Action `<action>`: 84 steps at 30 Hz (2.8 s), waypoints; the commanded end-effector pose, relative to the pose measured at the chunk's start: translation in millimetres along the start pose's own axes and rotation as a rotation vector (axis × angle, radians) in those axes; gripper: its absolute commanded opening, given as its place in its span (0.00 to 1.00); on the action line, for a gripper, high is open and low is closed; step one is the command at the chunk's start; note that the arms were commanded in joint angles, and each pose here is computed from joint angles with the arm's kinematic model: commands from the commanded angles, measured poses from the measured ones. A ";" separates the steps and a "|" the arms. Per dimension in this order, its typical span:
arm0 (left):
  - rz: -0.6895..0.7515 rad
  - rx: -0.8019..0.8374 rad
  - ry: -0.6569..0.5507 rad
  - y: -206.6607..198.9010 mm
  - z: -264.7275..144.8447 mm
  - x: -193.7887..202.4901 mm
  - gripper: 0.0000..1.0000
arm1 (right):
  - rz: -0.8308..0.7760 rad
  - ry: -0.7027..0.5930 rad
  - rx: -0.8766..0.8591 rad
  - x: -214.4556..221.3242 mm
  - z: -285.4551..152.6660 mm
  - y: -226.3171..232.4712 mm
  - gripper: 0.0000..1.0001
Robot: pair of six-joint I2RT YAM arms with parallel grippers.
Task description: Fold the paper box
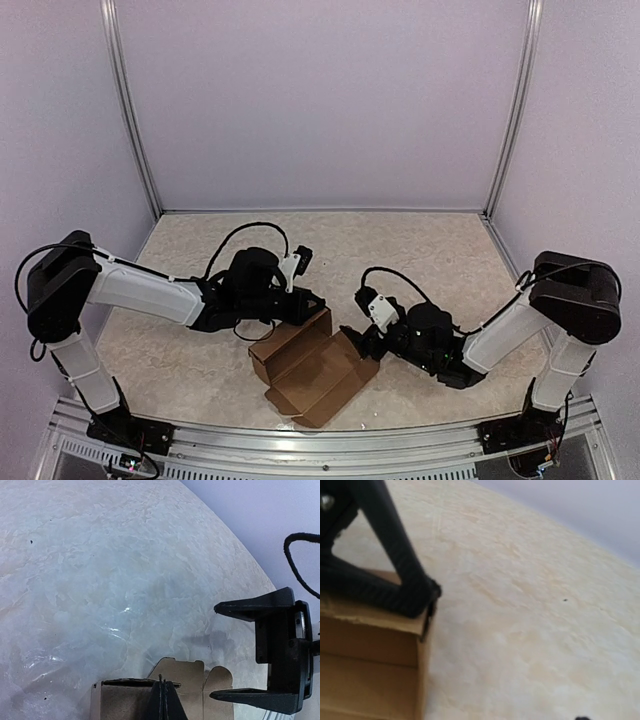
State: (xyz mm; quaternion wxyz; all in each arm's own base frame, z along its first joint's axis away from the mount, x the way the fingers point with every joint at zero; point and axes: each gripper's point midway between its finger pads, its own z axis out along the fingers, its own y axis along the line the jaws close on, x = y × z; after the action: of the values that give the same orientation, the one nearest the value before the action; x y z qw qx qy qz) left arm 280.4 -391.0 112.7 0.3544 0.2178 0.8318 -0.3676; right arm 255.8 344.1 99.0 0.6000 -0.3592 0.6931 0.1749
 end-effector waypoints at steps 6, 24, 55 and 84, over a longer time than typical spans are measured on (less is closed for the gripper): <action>0.009 -0.019 -0.013 -1.2 -13.8 -10.5 0.00 | 0.226 0.164 0.034 9.2 -40.3 -26.2 0.99; 0.063 -0.241 -0.088 18.4 -78.9 -45.1 0.67 | 0.761 0.369 -0.114 15.2 -105.8 -2.4 0.91; -0.008 -0.302 -0.126 46.9 -136.0 -12.2 0.96 | 1.131 0.642 -0.138 67.4 -78.0 86.6 0.55; -0.031 -0.297 -0.135 41.8 -140.5 -20.5 0.96 | 1.176 0.343 0.025 58.7 -36.8 41.5 0.38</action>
State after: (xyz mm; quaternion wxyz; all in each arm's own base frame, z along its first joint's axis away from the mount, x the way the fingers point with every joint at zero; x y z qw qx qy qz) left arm 256.0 -259.9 169.5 0.4297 0.1340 0.8547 -0.2588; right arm 189.6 331.2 40.3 0.2697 0.0504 0.8772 0.3940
